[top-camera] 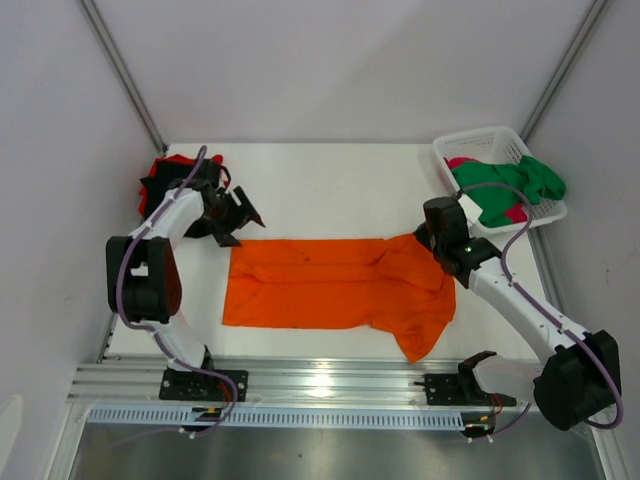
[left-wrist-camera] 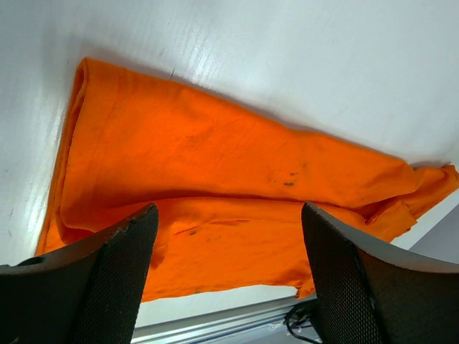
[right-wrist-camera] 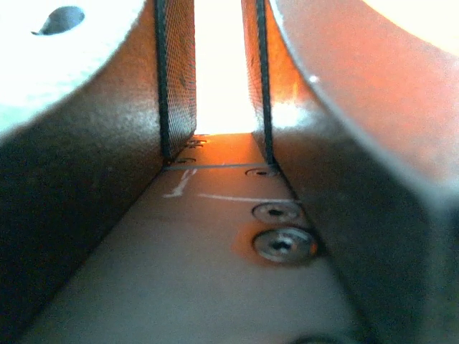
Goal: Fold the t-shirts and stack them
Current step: Fold the flattened tshirt in 1/3 of the way
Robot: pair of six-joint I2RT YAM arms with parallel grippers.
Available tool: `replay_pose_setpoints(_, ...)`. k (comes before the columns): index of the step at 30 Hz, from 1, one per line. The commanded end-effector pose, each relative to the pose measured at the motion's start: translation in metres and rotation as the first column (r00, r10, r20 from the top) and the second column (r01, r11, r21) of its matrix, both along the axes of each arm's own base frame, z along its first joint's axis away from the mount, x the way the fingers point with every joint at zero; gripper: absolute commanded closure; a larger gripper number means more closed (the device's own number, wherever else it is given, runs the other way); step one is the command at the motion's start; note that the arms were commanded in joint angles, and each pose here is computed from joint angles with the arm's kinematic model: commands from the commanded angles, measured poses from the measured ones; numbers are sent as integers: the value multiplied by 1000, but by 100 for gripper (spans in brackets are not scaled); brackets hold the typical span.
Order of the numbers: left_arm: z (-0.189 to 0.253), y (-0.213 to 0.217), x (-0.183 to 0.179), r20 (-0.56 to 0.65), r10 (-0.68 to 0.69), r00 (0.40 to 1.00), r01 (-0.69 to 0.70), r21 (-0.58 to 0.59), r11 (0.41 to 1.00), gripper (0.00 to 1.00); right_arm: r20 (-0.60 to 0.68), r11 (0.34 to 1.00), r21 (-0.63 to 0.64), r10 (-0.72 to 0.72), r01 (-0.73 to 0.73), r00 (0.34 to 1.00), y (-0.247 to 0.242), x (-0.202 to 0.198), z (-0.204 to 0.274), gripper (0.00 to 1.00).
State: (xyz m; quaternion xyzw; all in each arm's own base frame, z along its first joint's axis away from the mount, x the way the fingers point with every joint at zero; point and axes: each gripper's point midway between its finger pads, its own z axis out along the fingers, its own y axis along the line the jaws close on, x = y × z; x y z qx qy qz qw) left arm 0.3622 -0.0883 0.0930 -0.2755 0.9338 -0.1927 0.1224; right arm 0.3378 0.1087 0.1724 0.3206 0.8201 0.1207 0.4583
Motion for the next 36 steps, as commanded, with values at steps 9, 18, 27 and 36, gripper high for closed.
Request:
replay_pose_setpoints(9, -37, -12, -32, -138, -61, 988, 58, -29, 998, 17, -125, 997, 31, -67, 71, 990, -9, -22, -21, 75)
replay_pose_setpoints(18, -53, -21, -65, -176, -96, 980, 89, -42, 995, 17, -136, 998, 36, -47, 52, 990, -4, -21, -25, 75)
replay_pose_setpoints(27, -56, -14, -71, -197, -102, 975, 103, -4, 995, 17, -146, 999, 46, -22, 29, 989, 4, -14, -30, 75)
replay_pose_setpoints(36, -53, -20, -67, -177, -117, 977, 112, -38, 993, 17, 1, 980, 128, 152, -151, 988, 38, 5, -43, 75)
